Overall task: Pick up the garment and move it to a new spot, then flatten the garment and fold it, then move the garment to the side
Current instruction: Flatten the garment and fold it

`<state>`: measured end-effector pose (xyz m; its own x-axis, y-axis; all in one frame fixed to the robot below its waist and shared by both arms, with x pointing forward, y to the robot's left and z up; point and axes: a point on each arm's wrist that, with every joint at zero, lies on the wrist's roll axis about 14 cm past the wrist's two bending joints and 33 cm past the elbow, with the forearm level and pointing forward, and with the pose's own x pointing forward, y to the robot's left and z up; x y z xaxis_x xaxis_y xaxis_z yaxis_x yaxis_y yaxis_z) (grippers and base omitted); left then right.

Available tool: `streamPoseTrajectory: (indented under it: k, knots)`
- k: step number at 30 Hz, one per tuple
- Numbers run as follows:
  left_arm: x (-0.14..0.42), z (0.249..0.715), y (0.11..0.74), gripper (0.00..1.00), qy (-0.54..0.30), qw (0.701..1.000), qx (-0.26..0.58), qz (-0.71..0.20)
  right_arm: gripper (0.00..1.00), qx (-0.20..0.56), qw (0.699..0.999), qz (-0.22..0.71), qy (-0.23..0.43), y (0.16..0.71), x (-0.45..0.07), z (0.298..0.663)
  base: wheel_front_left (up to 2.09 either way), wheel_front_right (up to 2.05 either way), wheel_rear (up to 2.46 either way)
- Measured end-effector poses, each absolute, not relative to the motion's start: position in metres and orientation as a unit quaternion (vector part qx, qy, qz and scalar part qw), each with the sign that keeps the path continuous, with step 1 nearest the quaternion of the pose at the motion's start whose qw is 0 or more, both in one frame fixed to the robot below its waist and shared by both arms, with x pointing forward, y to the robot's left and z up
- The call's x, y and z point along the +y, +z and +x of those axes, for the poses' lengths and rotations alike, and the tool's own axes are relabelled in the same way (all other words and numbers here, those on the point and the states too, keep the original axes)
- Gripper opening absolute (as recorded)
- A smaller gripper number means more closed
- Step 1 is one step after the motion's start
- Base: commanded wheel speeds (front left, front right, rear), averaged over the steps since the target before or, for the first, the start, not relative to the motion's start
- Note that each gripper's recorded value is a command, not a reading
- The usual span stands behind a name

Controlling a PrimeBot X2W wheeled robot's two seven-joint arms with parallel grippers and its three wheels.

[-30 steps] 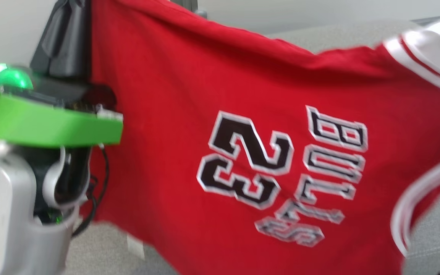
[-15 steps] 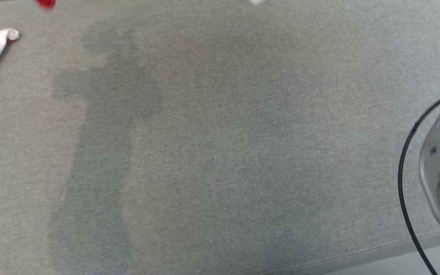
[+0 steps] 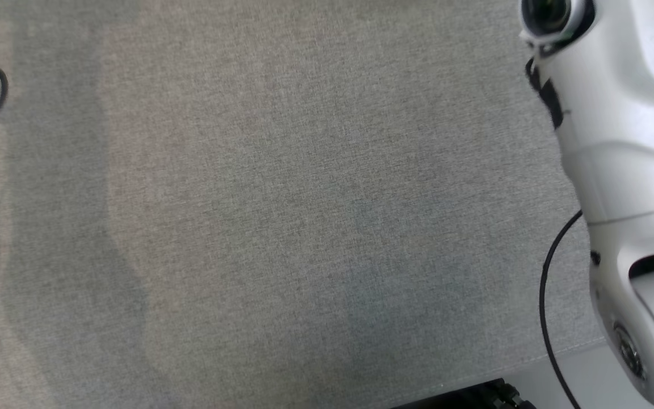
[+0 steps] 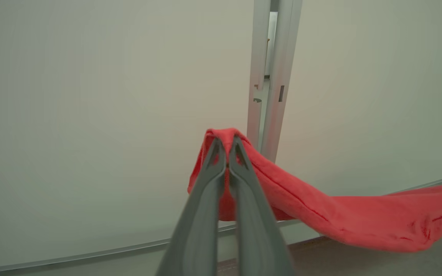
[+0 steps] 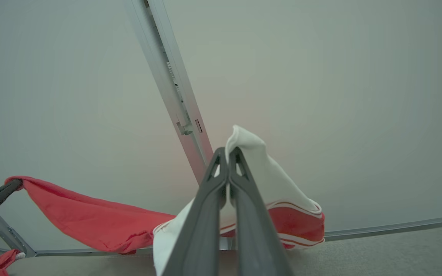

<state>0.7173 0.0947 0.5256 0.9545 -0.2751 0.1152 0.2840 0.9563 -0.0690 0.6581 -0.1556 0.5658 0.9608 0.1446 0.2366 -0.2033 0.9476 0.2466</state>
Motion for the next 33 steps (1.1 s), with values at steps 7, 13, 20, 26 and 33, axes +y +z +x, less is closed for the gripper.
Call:
streamPoseTrajectory:
  k: [7,13,20,26,33]
  knots:
    - [0.101,0.703,0.427,0.00,-0.129,0.987,0.027,-0.093,0.00,-0.074,0.979,0.174,0.078,0.501,-0.161,0.639,0.00,0.00,0.00]
    - [0.107,0.675,0.420,0.00,-0.120,0.983,0.026,-0.137,0.00,-0.093,0.974,0.200,0.053,0.501,-0.183,0.593,0.00,0.00,0.00]
    - [0.114,0.618,0.434,0.00,-0.110,0.979,0.011,-0.172,0.00,-0.102,0.969,0.221,0.035,0.510,-0.195,0.534,0.00,0.00,0.00]
    - [0.125,0.552,0.443,0.00,-0.088,0.977,0.008,-0.192,0.00,-0.092,0.967,0.239,0.018,0.513,-0.200,0.478,0.00,0.00,0.00]
    - [0.136,0.472,0.448,0.00,-0.065,0.977,0.022,-0.202,0.00,-0.080,0.962,0.260,0.004,0.521,-0.203,0.413,0.00,0.00,0.00]
